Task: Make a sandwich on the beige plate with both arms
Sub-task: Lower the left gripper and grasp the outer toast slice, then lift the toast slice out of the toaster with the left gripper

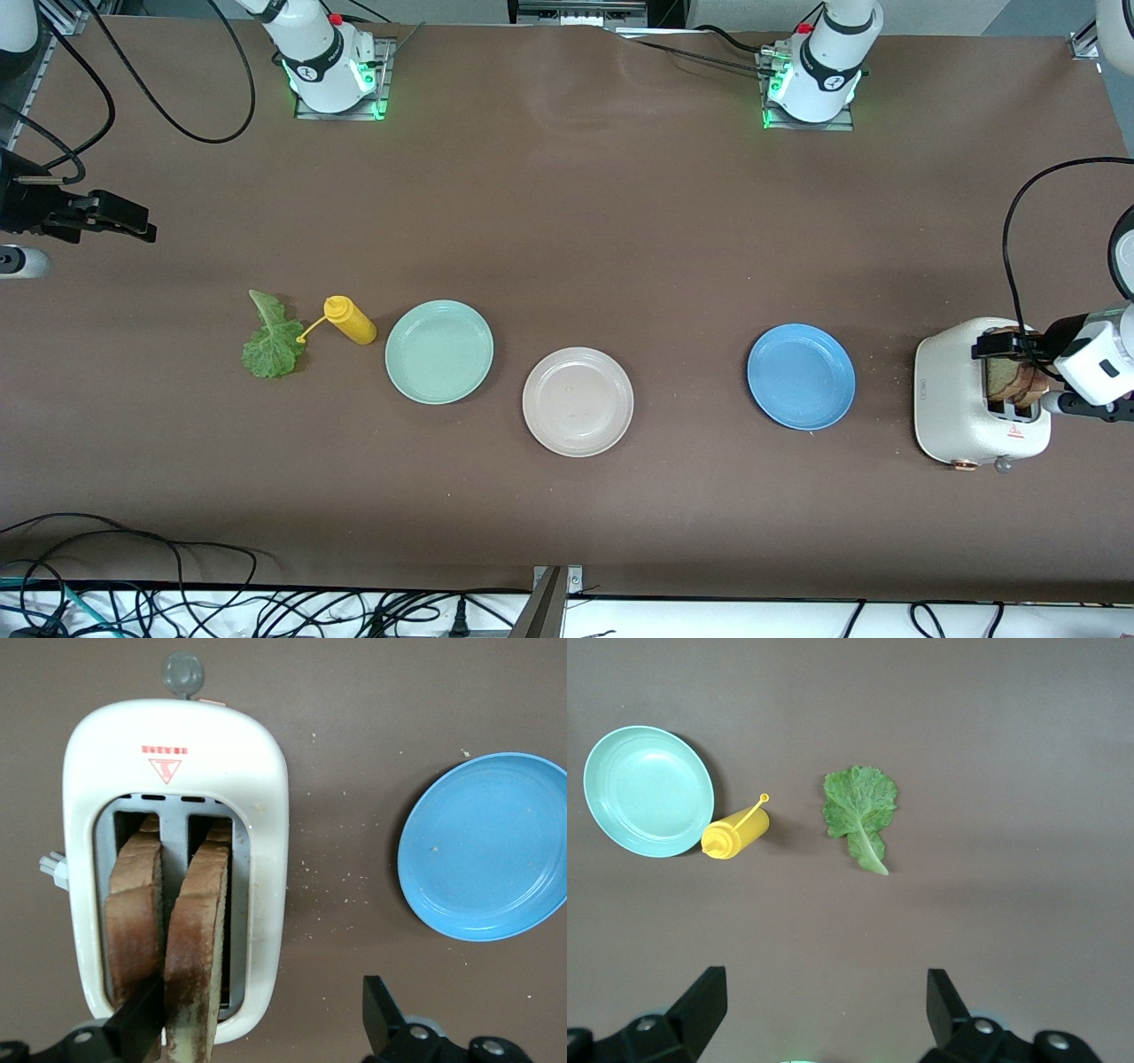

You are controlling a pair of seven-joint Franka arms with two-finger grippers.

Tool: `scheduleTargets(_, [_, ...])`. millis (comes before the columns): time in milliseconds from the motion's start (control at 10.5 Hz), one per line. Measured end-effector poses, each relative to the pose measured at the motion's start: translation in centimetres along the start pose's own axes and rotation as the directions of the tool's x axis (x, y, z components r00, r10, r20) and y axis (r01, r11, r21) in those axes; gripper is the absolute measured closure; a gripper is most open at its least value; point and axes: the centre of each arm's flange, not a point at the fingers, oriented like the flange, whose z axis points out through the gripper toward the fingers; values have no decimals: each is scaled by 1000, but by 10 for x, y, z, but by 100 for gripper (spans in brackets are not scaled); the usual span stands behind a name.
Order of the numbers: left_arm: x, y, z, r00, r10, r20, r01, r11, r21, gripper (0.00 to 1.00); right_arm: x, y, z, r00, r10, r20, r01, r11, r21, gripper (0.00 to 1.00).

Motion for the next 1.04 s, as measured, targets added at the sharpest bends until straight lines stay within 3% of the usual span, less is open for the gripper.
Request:
scheduleTargets(285, [1, 0, 4, 999, 27, 26, -28, 997, 76, 12, 0, 0, 0, 1000, 0, 0, 0, 1000, 0, 0])
scheduleTargets(759, [1, -5, 8, 999, 30, 42, -34, 994, 104, 81, 0, 0, 0, 1000, 0, 0, 0, 1000, 0, 0])
scheduleTargets(854, [2, -6, 7, 999, 29, 39, -33, 994, 105, 87, 0, 0, 0, 1000, 0, 0, 0, 1000, 0, 0])
scheduleTargets(1044, [2, -8, 2, 999, 25, 30, -29, 994, 109, 88, 0, 0, 0, 1000, 0, 0, 0, 1000, 0, 0])
